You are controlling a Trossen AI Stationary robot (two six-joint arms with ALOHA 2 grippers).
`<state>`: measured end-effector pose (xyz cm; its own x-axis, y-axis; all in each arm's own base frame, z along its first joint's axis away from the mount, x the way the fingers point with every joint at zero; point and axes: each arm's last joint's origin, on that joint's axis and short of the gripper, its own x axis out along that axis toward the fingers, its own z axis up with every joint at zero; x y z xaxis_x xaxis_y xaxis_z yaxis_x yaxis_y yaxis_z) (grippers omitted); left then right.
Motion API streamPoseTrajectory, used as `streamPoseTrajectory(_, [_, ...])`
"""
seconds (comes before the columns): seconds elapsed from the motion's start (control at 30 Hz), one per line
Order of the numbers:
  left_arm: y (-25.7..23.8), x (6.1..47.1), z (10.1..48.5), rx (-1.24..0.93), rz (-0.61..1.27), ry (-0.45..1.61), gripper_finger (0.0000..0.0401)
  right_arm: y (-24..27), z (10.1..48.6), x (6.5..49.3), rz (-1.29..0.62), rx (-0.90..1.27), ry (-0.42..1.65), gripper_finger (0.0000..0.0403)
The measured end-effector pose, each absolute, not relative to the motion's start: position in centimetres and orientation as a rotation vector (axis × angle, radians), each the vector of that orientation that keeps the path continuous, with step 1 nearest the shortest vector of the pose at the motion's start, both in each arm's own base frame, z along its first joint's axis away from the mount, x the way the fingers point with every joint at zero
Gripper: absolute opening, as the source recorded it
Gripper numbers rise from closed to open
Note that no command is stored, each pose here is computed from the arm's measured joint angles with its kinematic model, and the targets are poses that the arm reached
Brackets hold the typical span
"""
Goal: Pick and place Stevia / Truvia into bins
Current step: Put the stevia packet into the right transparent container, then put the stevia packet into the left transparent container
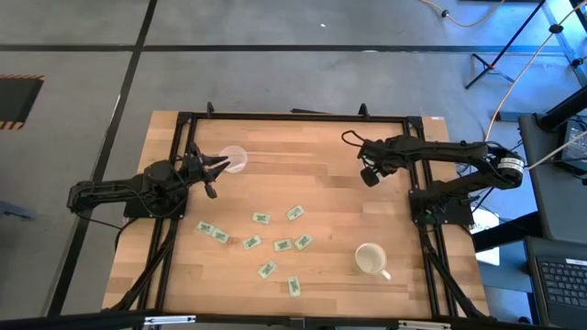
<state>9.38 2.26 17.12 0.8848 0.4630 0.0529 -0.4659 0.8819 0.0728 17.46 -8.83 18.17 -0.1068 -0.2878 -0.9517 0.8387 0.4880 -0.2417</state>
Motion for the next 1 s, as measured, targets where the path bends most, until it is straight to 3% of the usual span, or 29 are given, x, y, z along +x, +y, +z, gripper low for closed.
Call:
streamPoseTrajectory(0.33, [2.3,9.4,17.1,0.084,0.484,-0.034,0.0075,-8.9,18.3,17.4,-1.037,0.513,1.358,0.0079])
streamPoseTrajectory(0.5, [2.3,9.4,17.2,0.083,0.478,-0.041,0.0075,-8.9,21.0,17.7,-1.121,0.453,1.205,0.0117])
streamPoseTrajectory(0.77, [1.5,9.6,18.2,0.082,0.237,-0.094,0.0078,-6.3,25.2,20.1,-0.845,0.343,0.787,0.0121])
streamPoseTrajectory(1.0, [0.8,10.5,19.3,0.069,0.101,-0.013,0.0125,-3.6,24.6,21.9,-0.583,0.24,0.609,0.0121])
